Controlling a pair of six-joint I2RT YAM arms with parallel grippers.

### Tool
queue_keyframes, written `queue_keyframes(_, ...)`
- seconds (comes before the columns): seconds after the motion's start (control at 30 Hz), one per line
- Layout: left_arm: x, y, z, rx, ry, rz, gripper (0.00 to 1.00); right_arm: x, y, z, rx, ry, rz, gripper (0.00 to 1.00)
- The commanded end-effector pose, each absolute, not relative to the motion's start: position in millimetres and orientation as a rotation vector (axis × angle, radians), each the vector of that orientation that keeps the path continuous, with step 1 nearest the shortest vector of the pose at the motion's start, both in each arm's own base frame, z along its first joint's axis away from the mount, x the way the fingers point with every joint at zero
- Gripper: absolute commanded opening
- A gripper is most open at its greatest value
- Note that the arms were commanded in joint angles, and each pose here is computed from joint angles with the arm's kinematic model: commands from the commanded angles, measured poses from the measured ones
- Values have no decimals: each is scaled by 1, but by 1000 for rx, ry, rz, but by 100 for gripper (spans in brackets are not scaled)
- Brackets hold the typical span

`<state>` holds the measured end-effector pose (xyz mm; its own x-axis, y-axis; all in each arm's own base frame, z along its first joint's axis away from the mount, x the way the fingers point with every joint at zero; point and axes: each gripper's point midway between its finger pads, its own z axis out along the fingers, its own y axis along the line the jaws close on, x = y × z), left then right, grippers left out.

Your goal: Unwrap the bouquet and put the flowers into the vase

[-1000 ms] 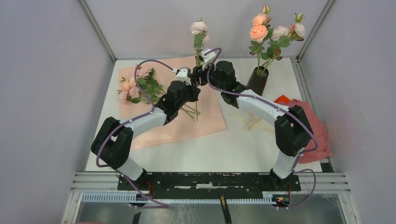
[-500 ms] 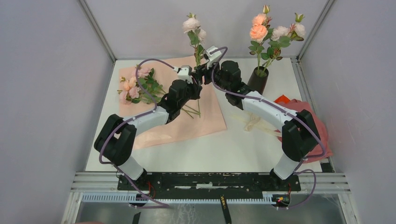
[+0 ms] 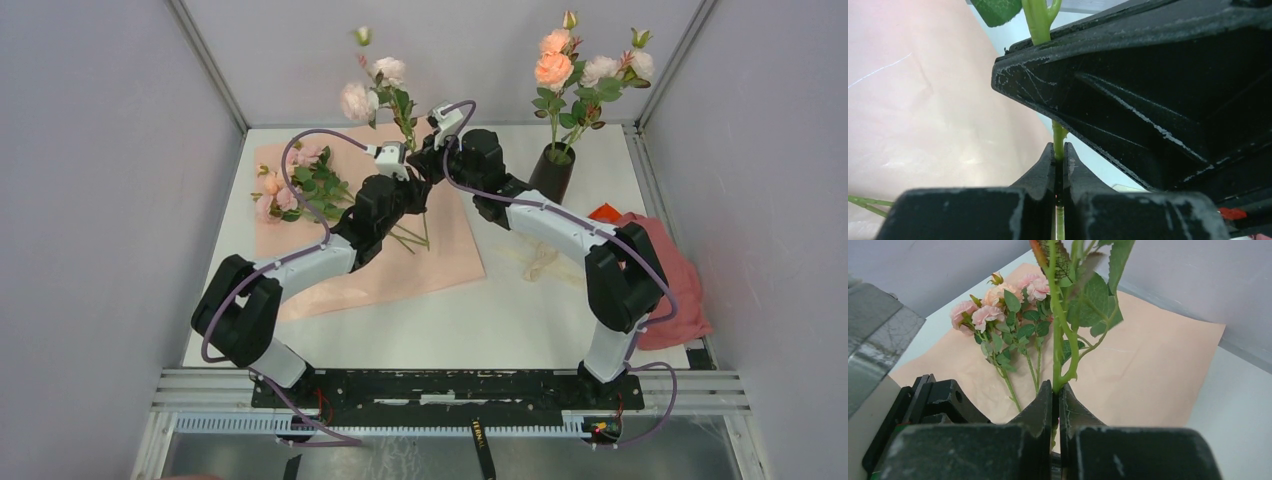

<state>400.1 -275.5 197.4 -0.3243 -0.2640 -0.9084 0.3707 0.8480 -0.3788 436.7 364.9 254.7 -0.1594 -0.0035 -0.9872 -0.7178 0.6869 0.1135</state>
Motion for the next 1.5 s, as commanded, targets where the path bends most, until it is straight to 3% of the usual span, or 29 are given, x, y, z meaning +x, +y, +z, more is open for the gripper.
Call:
queue_keyframes(0.0,402,-275,229,81,1696,-633,2,443,347,295,-571,1532,647,0)
queue_keyframes(0.07,405,-274,227,68,1702,-626,3,439,342,304,-570,1513,637,0)
queue_keyframes(0.1,405,-274,227,67,1706,-625,10,438,339,309,-564,1502,624,0)
queue_keyframes(0.17,404,-278,227,75,1709,-641,40,437,333,323,-561,1477,592,0)
queue_keyframes(0.23,401,-281,230,88,1707,-668,78,438,326,339,-554,1454,548,0)
queue_keyframes(0.27,398,-283,232,90,1704,-684,87,440,321,347,-544,1452,527,0)
queue_keyframes(0.33,389,-288,241,89,1699,-755,95,438,313,368,-538,1437,493,0)
queue_keyframes(0.57,371,-302,248,128,1681,-841,96,428,237,449,-370,1222,238,0)
queue_keyframes(0.97,380,-315,220,146,1730,-848,95,439,113,490,-164,1053,95,0)
queue_keyframes(1.23,385,-316,204,147,1765,-828,95,473,66,456,-104,1113,156,0)
queue_keyframes(1.47,387,-319,196,152,1784,-824,94,490,62,399,-69,1198,231,0)
